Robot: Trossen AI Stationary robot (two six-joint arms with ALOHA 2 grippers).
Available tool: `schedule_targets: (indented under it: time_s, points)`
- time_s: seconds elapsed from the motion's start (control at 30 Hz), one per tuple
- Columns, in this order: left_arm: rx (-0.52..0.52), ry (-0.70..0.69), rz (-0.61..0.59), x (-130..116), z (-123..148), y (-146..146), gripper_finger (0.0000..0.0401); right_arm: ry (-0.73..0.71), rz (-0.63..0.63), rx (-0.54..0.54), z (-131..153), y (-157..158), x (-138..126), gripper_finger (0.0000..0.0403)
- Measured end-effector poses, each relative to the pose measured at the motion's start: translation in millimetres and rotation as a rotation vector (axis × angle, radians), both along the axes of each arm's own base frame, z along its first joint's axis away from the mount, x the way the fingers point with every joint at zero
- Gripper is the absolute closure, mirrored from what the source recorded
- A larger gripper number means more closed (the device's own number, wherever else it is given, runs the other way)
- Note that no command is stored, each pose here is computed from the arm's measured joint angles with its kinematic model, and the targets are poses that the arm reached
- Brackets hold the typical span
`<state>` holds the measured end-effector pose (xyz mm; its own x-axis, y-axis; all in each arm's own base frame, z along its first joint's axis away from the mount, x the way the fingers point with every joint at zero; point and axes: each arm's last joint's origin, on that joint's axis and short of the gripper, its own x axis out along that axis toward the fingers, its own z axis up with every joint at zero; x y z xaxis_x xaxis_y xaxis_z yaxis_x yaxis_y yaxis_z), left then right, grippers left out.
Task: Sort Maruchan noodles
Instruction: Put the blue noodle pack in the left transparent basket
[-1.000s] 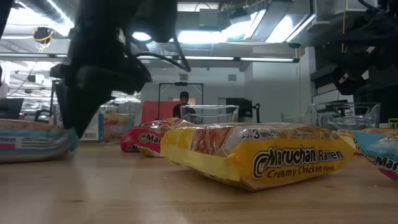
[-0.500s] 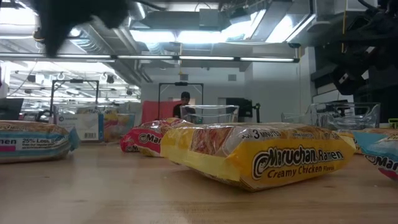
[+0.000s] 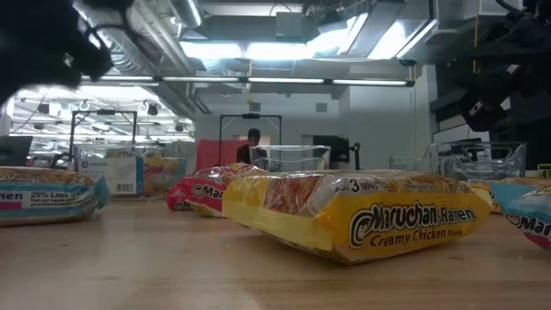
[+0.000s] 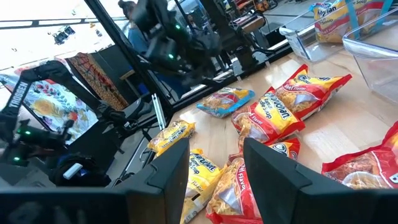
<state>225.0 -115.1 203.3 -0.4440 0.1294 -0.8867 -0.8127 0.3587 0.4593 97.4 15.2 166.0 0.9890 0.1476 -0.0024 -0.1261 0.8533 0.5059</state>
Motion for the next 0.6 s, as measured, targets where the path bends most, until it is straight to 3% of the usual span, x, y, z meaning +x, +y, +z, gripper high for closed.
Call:
schedule_targets:
  time_s: [0.1, 0.27, 0.6]
  points:
    - [0.0, -0.017, 0.007, -3, -18, 6, 0.0312, 0.0, 0.0, 0.0, 0, 0, 0, 0.0246]
    - [-0.084, -0.121, -0.006, 3, -41, 9, 0.0312, 0.0, 0.0, 0.0, 0, 0, 0, 0.0246]
    - [-0.045, -0.247, -0.073, 17, -45, 20, 0.0312, -0.001, 0.001, 0.0, 0, 0, 0, 0.0246]
